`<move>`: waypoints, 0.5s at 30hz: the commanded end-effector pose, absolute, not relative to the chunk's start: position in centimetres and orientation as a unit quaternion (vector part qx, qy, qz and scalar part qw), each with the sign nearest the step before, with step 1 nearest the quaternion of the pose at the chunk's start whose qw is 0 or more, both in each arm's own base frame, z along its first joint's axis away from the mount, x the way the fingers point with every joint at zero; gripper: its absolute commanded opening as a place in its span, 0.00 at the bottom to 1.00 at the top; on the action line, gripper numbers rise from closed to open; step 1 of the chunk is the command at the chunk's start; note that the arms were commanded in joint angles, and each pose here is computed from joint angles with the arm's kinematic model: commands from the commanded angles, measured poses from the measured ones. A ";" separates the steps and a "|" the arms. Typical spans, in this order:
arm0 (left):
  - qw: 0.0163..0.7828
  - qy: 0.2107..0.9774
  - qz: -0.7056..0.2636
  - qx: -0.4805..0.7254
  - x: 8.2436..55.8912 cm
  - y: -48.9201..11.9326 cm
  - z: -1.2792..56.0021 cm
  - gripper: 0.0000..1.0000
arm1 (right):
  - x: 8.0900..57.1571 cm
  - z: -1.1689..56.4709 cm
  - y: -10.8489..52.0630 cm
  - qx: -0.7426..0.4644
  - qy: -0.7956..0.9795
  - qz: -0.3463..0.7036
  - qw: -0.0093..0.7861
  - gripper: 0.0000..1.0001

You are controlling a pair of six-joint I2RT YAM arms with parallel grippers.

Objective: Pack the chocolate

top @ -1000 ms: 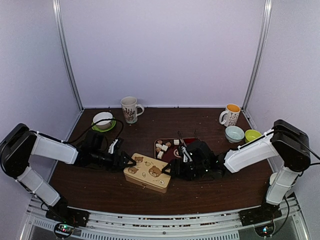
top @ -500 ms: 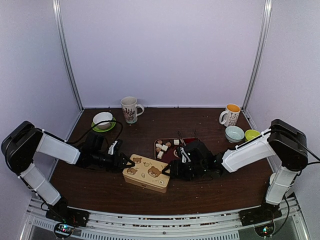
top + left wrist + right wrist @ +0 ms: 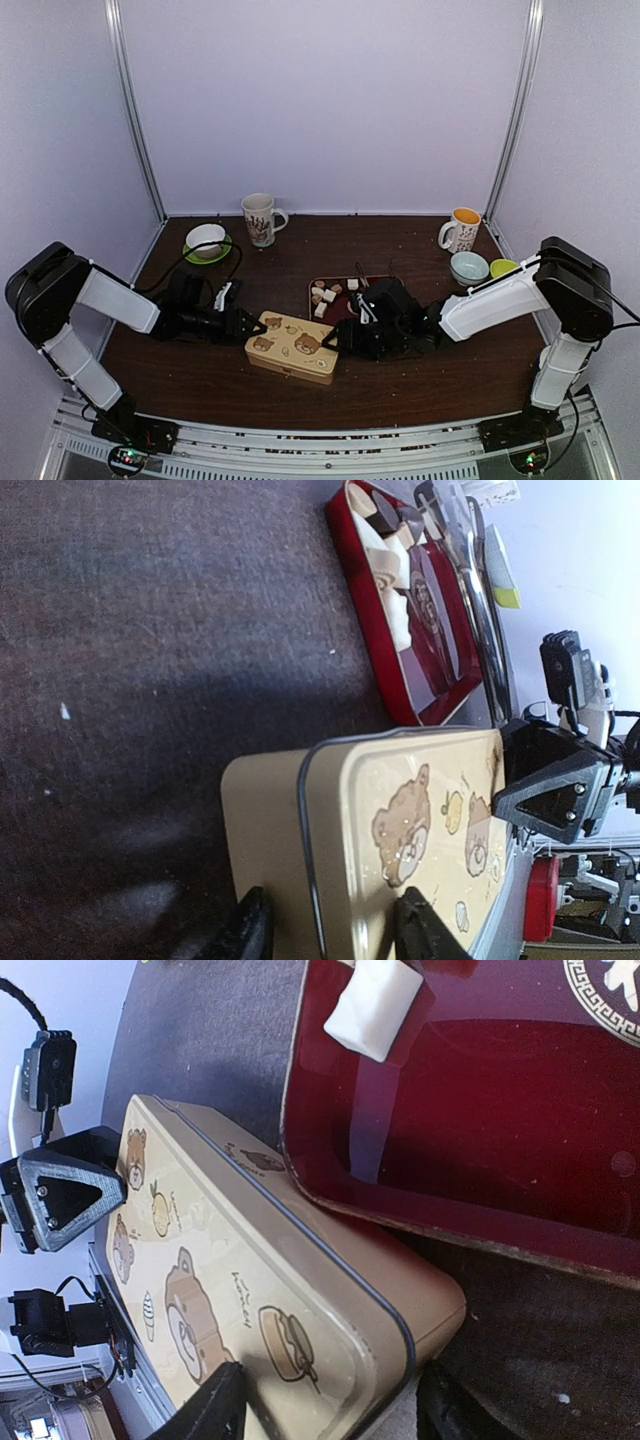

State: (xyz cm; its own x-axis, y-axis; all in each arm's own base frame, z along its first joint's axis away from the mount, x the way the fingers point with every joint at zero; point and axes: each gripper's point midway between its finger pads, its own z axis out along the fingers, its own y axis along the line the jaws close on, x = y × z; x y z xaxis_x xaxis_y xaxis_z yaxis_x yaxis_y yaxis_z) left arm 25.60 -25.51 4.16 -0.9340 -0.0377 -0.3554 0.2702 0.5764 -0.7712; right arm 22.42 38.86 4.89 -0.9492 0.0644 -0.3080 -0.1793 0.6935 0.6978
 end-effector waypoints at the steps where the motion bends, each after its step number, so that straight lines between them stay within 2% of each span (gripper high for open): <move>1: 0.099 0.919 -0.379 0.050 22.0 -23.1 -2.2 0.41 | 21.7 3.1 39.9 -0.062 0.912 0.377 0.152 0.57; 6: 0.100 0.922 -0.372 0.045 21.9 -22.7 -3.0 0.39 | 21.5 2.9 39.6 -0.065 0.914 0.370 0.153 0.57; 10: 0.123 0.917 -0.376 0.050 22.6 -23.0 -1.4 0.38 | 22.1 4.0 39.1 -0.072 0.913 0.359 0.176 0.58; 13: 0.140 0.912 -0.380 0.056 23.3 -23.2 0.5 0.40 | 22.4 5.1 38.8 -0.080 0.912 0.352 0.193 0.60; 15: 0.145 0.910 -0.383 0.060 23.5 -23.4 1.6 0.45 | 22.6 5.5 38.7 -0.084 0.912 0.350 0.198 0.61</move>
State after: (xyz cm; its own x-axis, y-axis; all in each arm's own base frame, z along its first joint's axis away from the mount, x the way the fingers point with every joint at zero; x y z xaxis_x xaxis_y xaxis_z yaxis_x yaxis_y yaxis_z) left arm 25.92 -25.35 4.57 -0.9047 -0.0422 -0.4241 0.3203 0.5889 -0.7420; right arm 22.59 38.80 5.10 -0.9314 0.0366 -0.3622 -0.2291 0.7142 0.6614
